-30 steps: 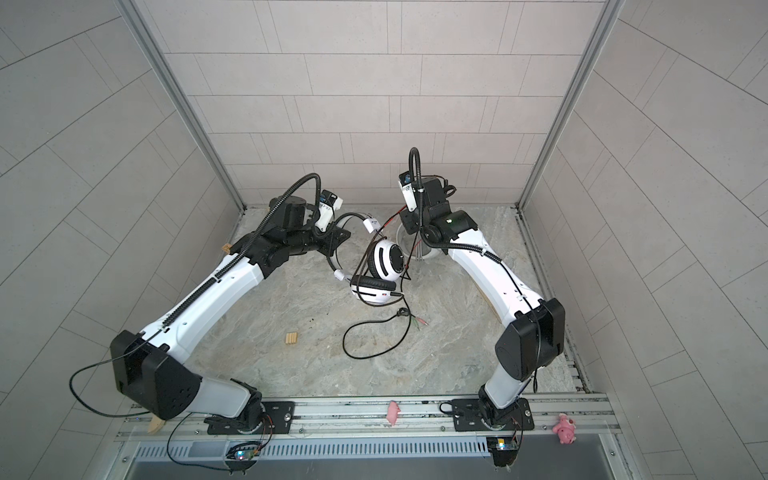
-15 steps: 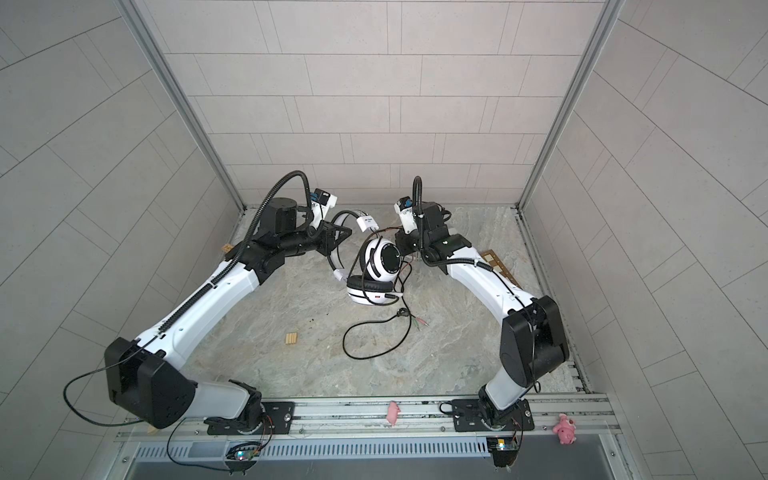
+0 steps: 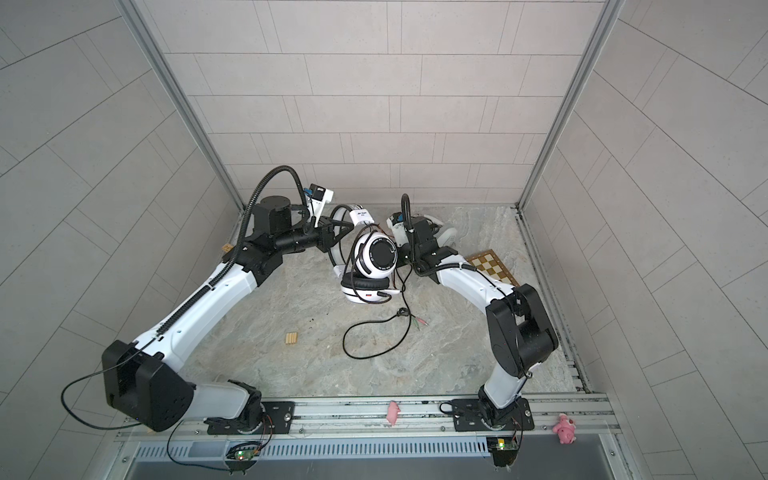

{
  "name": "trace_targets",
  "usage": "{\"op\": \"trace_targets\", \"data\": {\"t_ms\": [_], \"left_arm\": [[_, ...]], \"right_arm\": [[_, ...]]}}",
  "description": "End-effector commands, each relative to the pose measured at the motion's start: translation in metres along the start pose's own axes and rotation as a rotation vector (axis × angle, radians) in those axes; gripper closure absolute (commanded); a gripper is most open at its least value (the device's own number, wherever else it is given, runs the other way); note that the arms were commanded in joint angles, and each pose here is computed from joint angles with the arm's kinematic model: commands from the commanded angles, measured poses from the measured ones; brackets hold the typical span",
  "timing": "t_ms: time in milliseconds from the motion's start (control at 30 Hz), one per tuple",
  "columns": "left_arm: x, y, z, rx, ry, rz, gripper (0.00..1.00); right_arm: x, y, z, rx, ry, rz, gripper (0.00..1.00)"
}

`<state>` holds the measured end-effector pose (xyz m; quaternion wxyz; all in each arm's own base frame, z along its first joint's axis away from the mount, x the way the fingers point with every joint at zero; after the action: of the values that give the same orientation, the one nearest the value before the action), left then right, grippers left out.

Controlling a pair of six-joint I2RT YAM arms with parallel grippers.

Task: Wrap the headphones
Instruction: 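Wrap the cable over the headset with right gripper while left gripper holds it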

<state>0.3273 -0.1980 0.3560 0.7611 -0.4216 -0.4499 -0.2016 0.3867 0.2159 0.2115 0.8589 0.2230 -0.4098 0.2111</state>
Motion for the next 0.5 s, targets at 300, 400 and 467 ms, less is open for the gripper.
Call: {"op": "trace_targets", "data": {"t_ms": [300, 400, 467], "left_arm": [[0.029, -0.022, 0.025, -0.081, -0.14, -0.015, 1.0], [0.034, -0.02, 0.03, -0.083, -0.171, 0.001, 1.0], [0.037, -0.015, 0.033, -0.066, -0.192, 0.014, 1.0]], "right_arm": [[-0.023, 0.011, -0.038, 0.114, -0.053, -0.107, 0.62], [-0.041, 0.014, -0.045, 0.126, -0.051, -0.129, 0.62], [-0.055, 0.015, -0.048, 0.132, -0.046, -0.149, 0.61]]}}
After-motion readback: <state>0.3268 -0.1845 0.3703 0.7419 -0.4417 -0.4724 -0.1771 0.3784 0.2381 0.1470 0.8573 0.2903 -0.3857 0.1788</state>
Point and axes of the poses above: each gripper's point midway between its finger pads, its own z axis back along the fingers, its own y axis along the line the jaws close on, x = y × z, the point moved 6 cm from there along z, back along the fingers, and after that the axes turned 5 degrees about z, right-handed, at the moved point
